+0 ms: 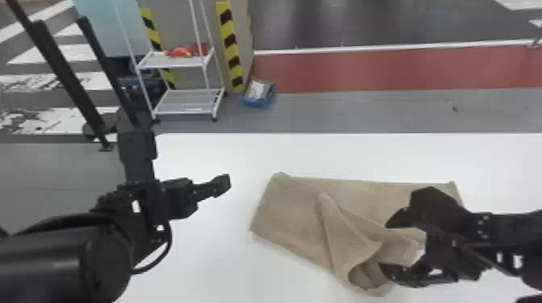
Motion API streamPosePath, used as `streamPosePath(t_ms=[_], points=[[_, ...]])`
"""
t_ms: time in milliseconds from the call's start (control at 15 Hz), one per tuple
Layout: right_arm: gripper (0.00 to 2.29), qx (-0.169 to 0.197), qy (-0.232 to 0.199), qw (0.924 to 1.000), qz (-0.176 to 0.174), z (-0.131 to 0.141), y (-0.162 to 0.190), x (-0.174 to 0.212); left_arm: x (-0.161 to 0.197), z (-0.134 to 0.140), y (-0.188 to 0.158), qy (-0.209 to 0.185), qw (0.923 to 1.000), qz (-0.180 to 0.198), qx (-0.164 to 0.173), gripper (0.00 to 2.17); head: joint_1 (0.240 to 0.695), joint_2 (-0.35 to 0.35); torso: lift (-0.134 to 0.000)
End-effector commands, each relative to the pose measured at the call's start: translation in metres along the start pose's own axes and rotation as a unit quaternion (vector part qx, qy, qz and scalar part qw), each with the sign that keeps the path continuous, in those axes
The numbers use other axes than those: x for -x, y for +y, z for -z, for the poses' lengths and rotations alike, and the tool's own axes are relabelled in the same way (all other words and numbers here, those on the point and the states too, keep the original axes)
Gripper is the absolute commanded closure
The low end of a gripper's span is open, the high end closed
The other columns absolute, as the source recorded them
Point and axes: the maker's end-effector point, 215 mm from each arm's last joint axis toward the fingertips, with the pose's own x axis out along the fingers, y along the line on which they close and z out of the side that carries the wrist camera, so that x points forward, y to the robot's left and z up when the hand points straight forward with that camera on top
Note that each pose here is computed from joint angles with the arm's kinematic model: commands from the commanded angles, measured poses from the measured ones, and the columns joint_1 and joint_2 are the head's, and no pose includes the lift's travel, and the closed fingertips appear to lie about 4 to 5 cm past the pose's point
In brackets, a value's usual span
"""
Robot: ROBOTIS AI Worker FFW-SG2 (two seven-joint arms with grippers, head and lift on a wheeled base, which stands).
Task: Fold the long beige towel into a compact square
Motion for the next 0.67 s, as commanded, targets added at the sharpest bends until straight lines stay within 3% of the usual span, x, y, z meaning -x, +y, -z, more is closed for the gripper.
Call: streamPosePath(t_ms=[0,200,600], points=[[0.38,0.008,0.005,0.9999,-0.005,-0.005,0.000,-0.012,0.001,0.003,-0.001,0.000,1.0000,0.002,0.005,0.09,0.695,0.161,-0.124],[0.48,0.017,0.012,0.9996,-0.018,-0.014,0.004,-0.023,0.003,0.006,-0.001,0.003,1.0000,0.002,0.005,0.09,0.695,0.183,-0.124],[1.24,0.019,0.024,0.9988,-0.039,-0.008,0.010,-0.021,0.003,0.006,-0.004,0.003,1.0000,0.004,0.003,0.09,0.695,0.201,-0.124]])
